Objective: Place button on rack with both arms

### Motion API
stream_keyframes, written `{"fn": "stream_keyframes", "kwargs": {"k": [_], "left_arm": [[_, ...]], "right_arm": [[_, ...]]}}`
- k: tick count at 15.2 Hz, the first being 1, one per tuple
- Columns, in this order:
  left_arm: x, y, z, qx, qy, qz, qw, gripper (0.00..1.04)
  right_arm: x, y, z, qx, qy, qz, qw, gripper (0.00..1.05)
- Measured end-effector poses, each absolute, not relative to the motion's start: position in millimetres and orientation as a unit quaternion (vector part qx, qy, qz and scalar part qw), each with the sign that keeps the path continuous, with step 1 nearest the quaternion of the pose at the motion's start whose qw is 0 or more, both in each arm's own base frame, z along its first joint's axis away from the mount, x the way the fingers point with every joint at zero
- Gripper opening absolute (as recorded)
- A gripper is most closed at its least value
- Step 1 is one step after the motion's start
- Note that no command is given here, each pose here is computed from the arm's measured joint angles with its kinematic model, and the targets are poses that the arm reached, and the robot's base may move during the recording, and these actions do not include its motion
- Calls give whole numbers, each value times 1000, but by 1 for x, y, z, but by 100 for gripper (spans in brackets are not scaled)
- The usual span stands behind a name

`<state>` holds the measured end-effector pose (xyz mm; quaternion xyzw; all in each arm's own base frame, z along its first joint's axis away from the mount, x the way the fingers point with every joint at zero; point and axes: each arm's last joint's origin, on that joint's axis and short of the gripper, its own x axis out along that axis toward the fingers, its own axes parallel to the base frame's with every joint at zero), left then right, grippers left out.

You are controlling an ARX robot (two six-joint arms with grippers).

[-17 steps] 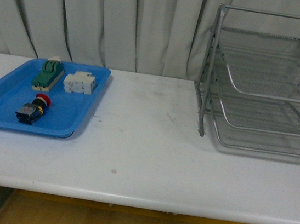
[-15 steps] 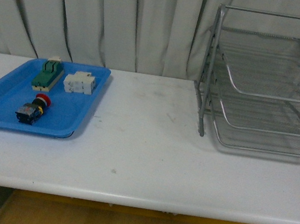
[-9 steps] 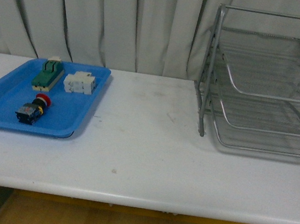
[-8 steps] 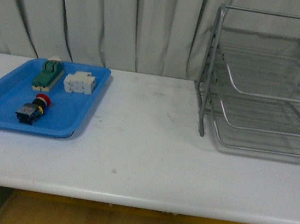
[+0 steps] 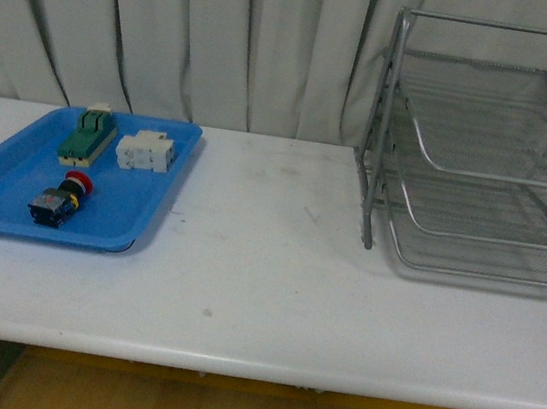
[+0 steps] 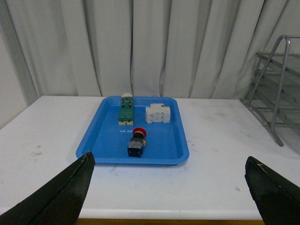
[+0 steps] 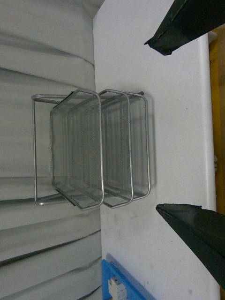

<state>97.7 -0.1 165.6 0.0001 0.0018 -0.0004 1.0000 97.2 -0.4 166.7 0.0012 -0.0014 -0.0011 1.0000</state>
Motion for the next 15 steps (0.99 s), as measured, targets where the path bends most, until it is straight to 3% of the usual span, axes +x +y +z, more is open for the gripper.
{"fn": "stream_keyframes", "kwargs": {"k": [1, 3, 4, 8, 12, 15], "left_arm": [[98, 0, 166, 0, 2, 0, 1000, 98], [98, 0, 166, 0, 2, -1, 1000, 98], [98, 0, 166, 0, 2, 0, 1000, 98], [98, 0, 166, 0, 2, 0, 1000, 98], [98, 0, 166, 0, 1, 0, 1000, 98], [98, 0, 166, 0, 1, 0, 1000, 98]], "right_arm": [[97, 0, 166, 2, 4, -1, 1000, 98], [106, -5, 162, 54, 126, 3, 991, 98], [113, -10, 161, 96, 138, -4, 986, 98], [153, -29, 158, 257, 136, -15, 957, 98], [233, -50, 142, 441, 114, -28, 890, 98], [280, -47, 108, 521, 161, -47, 837, 98]]}}
